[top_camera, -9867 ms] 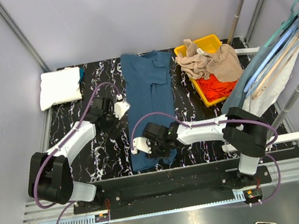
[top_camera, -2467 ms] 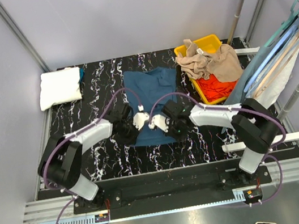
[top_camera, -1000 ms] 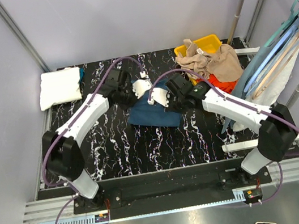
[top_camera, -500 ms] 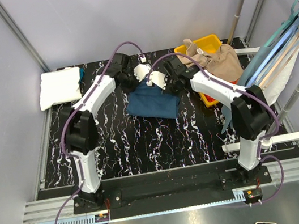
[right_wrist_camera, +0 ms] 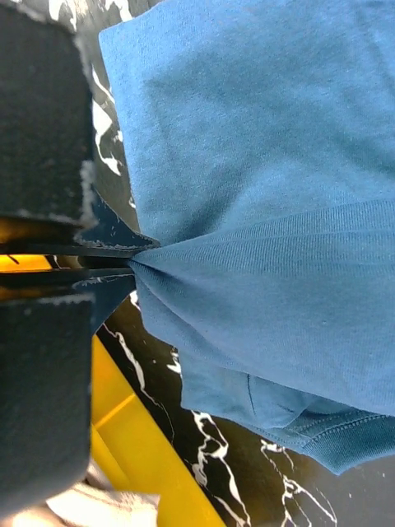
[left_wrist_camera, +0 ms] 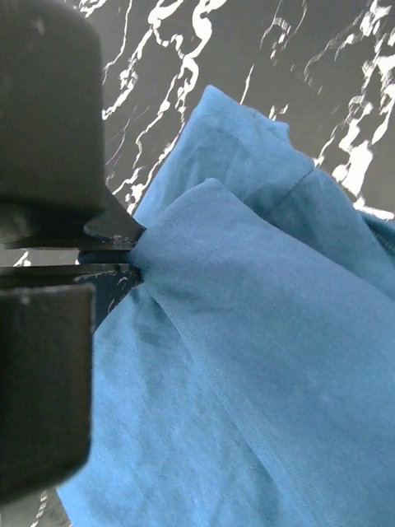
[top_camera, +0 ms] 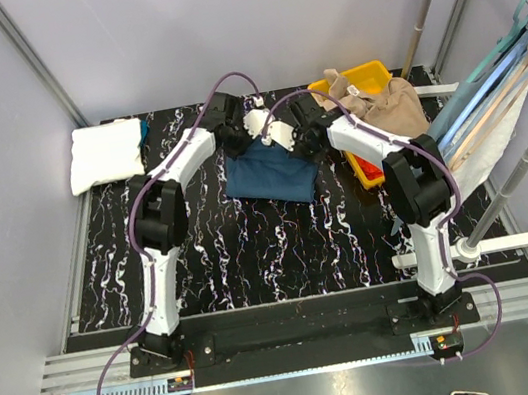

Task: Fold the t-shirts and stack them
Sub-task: Fold the tshirt

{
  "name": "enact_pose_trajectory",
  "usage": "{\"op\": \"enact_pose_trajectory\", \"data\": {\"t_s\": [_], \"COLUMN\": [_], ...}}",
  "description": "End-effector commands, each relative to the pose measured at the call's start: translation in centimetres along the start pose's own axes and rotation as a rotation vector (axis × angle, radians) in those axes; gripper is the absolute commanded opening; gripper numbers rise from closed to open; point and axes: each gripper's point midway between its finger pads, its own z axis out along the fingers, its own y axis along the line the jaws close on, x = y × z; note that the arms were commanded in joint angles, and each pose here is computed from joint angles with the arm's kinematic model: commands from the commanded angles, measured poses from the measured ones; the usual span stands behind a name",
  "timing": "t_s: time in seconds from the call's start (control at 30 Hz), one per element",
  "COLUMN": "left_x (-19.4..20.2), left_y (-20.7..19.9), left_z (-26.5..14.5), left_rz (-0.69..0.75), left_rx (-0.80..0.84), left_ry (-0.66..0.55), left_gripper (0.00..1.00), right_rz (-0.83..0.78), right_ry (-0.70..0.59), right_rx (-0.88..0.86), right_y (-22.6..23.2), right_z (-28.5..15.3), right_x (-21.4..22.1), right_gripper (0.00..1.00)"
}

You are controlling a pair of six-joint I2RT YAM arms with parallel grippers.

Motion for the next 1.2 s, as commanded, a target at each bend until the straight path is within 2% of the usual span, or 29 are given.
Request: {"op": "enact_pose_trajectory", "data": {"t_s": [0.0, 0.1, 0.13, 0.17, 0.27, 0.47, 0.7, 0.93, 1.13, 1.17], "left_x": [-2.7, -2.7, -2.5, -2.5, -2.1, -1.7, -2.5, -3.4, -4.5, -4.9], "left_y": [5.3, 5.9, 6.0, 6.1, 6.5, 8.1, 9.4, 10.0, 11.6, 12.0], "left_z": [-0.9, -0.6, -0.4, -0.4, 0.1, 0.4, 0.8, 1.3, 0.3, -0.2], "left_rz": [0.000, -0.015, -0.021, -0.027, -0.027, -0.030, -0.030, -0.042, -0.094, -0.103], "left_rx": [-0.186, -0.218, -0.227, -0.234, -0.266, -0.379, -0.459, -0.505, -0.593, -0.611], "left_ry": [-0.092, -0.098, -0.090, -0.090, -0.075, -0.057, -0.077, -0.105, -0.158, -0.176], "left_gripper": [0.09, 0.18, 0.21, 0.24, 0.27, 0.30, 0.33, 0.47, 0.66, 0.75], "right_rz": [0.002, 0.004, 0.005, 0.005, 0.006, -0.001, 0.000, 0.007, 0.007, 0.007], "right_ry": [-0.001, 0.010, 0.022, 0.022, 0.034, 0.050, 0.056, 0.060, 0.071, 0.078], "right_rx": [0.059, 0.076, 0.081, 0.085, 0.107, 0.158, 0.202, 0.209, 0.207, 0.205], "right_y": [-2.8, -3.3, -3.5, -3.6, -4.2, -5.6, -7.3, -7.4, -7.1, -7.1], "right_z": [-0.3, 0.3, 0.7, 0.8, 1.3, 2.0, 2.4, 2.4, 2.4, 2.4], "right_x": [0.0, 0.2, 0.4, 0.3, 0.5, 0.6, 0.2, 0.2, 0.5, 0.8], "right_gripper": [0.00, 0.05, 0.14, 0.17, 0.32, 0.47, 0.49, 0.49, 0.49, 0.49]}}
